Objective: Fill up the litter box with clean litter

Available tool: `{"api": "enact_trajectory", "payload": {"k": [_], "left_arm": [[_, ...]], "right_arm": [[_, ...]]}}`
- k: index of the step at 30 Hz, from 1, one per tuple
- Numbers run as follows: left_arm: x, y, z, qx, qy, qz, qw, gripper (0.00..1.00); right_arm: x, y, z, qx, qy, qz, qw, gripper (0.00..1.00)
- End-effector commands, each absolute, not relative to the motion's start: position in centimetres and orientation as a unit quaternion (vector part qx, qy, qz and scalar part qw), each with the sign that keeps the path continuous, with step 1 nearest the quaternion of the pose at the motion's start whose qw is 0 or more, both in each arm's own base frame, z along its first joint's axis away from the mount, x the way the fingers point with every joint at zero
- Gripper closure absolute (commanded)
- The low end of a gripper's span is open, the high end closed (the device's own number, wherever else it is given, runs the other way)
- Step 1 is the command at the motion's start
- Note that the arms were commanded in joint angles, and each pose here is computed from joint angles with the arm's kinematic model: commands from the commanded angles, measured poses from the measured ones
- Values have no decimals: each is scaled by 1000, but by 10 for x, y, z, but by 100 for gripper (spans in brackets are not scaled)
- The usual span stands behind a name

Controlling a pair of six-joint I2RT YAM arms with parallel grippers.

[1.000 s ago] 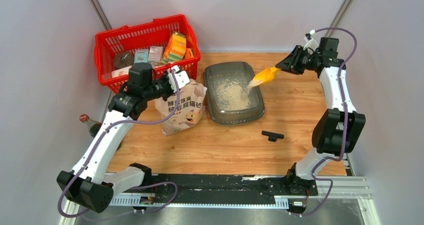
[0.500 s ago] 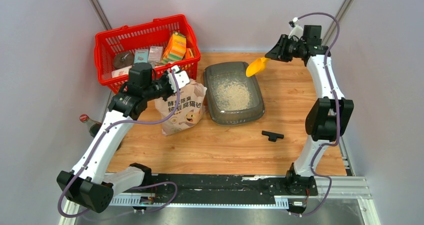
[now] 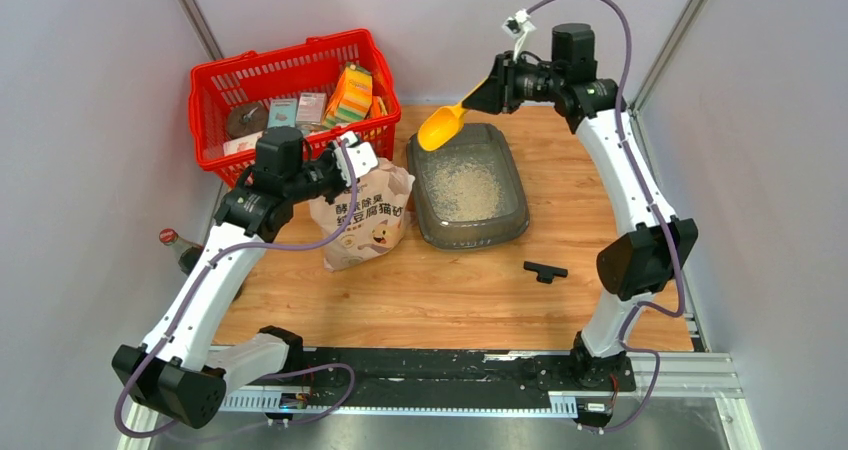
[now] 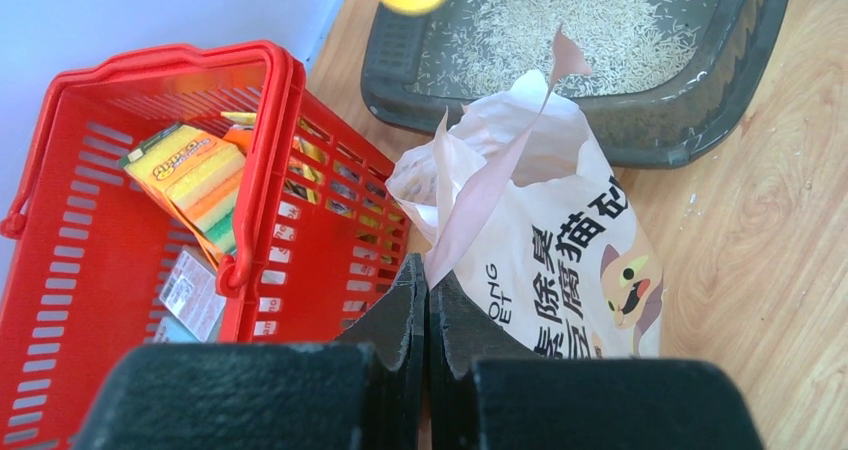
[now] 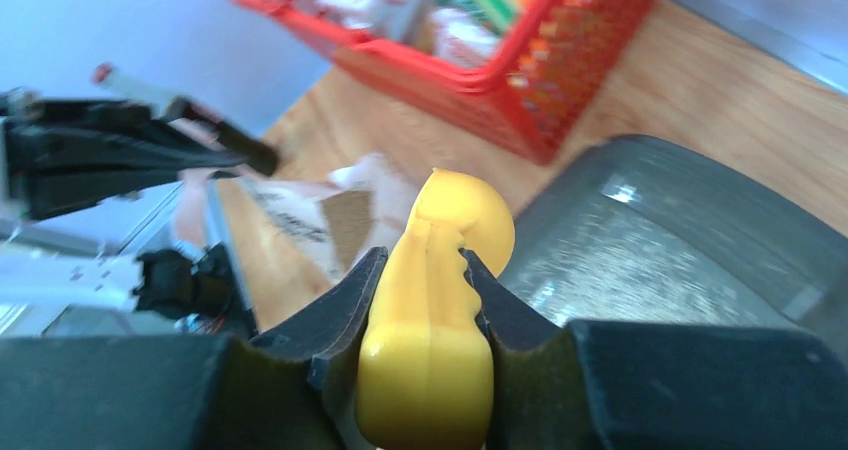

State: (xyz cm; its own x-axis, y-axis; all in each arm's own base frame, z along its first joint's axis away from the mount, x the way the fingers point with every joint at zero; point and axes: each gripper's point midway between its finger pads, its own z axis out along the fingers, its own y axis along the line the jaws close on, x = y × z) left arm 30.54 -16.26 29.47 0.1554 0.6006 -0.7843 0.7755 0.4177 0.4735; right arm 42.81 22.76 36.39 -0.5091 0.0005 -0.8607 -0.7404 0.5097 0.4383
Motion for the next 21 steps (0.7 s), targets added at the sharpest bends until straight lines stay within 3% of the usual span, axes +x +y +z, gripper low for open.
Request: {"api": "enact_trajectory", "payload": {"k": [1,11,21], "left_arm": [[300,-176,334,525,597,-99,599,100],[296,-174,334,521,597,-96,602,100],[287,-170,337,518,595,-97,607,100]], "right_arm": [[380,263,393,-315,702,480,422,100],[352,311,357,-376,714,455,376,100],[389,338,312,-341,776,336,410,100]]}}
